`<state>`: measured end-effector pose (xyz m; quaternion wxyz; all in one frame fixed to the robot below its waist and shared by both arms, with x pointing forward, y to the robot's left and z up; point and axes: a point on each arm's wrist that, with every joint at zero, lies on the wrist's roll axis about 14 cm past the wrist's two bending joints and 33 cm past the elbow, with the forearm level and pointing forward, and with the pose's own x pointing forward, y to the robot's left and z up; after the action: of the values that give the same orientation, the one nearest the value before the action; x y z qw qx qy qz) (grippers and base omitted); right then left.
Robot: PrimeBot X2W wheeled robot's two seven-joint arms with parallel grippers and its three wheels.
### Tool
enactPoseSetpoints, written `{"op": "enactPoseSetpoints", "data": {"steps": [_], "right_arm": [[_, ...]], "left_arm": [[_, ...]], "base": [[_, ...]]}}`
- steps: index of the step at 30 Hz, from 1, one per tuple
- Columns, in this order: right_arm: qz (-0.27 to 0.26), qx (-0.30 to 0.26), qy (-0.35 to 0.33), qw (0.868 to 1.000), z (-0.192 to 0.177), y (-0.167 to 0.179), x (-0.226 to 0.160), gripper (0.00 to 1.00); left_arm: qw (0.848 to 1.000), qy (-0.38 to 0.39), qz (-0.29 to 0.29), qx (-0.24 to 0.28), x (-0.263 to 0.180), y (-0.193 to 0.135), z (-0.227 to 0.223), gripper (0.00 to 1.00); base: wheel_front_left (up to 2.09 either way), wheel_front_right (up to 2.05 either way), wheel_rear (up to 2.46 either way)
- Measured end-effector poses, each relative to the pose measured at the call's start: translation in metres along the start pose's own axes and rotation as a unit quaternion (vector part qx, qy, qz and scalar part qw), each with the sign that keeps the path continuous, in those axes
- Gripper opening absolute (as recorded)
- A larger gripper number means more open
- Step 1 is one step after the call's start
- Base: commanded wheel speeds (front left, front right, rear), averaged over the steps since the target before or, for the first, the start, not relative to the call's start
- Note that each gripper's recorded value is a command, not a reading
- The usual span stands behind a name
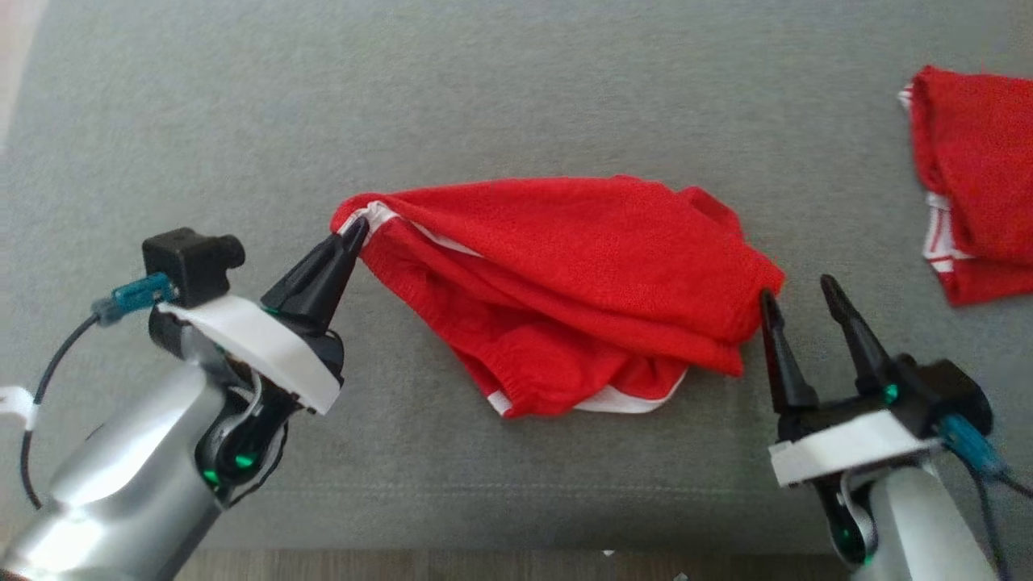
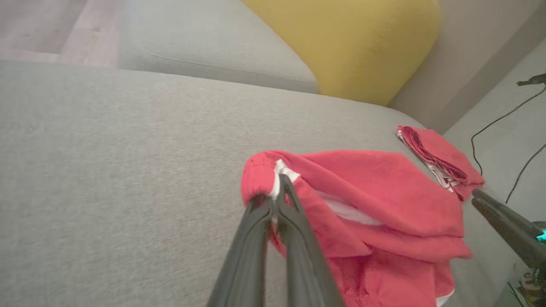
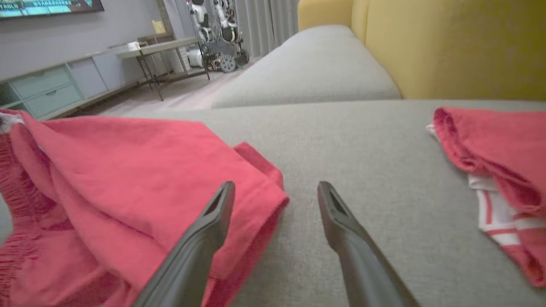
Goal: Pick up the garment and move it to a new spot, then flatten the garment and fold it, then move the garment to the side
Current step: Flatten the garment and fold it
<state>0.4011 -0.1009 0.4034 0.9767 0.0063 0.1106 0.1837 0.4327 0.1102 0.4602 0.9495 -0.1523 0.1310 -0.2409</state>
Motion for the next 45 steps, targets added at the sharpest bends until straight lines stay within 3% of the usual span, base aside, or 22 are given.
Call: {"op": "enactPoseSetpoints", "data": {"steps": [9,10,11,12,21,27,32,36,37,38,41,45], "right_arm": [[0.069,0.016,0.072,0.995,-0.037,0.03,0.029,1.0],[0.074,0.012,0.075,0.994,-0.039,0.031,0.028,0.71],[0.074,0.013,0.073,0.994,-0.038,0.03,0.029,0.21],[0.071,0.02,0.07,0.995,-0.036,0.028,0.03,0.0],[0.084,0.013,0.02,0.996,-0.003,0.026,0.034,0.0],[0.075,0.027,-0.048,0.996,0.044,0.016,0.049,0.0],[0.059,0.066,-0.061,0.994,0.078,0.002,0.085,0.0],[0.041,0.064,-0.067,0.995,0.105,-0.014,0.124,0.0],[0.041,0.064,-0.067,0.995,0.105,-0.014,0.124,0.95],[0.032,0.059,-0.072,0.995,0.109,-0.02,0.131,1.0],[0.019,0.026,-0.071,0.997,0.109,-0.028,0.142,1.0],[0.022,0.032,-0.031,0.999,0.079,-0.02,0.139,1.0]], "left_arm": [[0.999,-0.006,0.024,-0.025,-0.004,0.012,-0.011,0.0],[0.999,-0.005,0.024,-0.024,-0.005,0.012,-0.012,0.0],[0.999,-0.006,0.025,-0.022,-0.005,0.012,-0.012,0.0],[0.999,-0.009,0.024,-0.021,-0.005,0.012,-0.011,0.0],[0.999,-0.038,0.027,-0.025,-0.009,0.007,0.001,0.0],[0.997,-0.059,0.029,-0.027,-0.012,0.006,0.01,0.0],[0.997,-0.07,0.023,-0.035,-0.005,0.002,0.013,0.0],[0.997,-0.066,0.022,-0.041,0.001,0.002,0.009,0.0],[0.997,-0.066,0.022,-0.041,0.001,0.002,0.009,0.0],[0.997,-0.065,0.021,-0.042,0.001,0.001,0.007,0.0],[0.997,-0.064,0.018,-0.044,0.002,-0.003,0.005,0.0],[0.997,-0.064,0.019,-0.045,0.002,-0.002,0.005,0.0]], "base": [[0.0,0.0,0.0],[0.0,0.0,0.0],[0.0,0.0,0.0],[0.0,0.0,0.0],[0.0,0.0,0.0],[0.0,0.0,0.0],[0.0,0.0,0.0],[0.0,0.0,0.0],[0.0,0.0,0.0],[0.0,0.0,0.0],[0.0,0.0,0.0],[0.0,0.0,0.0]]}}
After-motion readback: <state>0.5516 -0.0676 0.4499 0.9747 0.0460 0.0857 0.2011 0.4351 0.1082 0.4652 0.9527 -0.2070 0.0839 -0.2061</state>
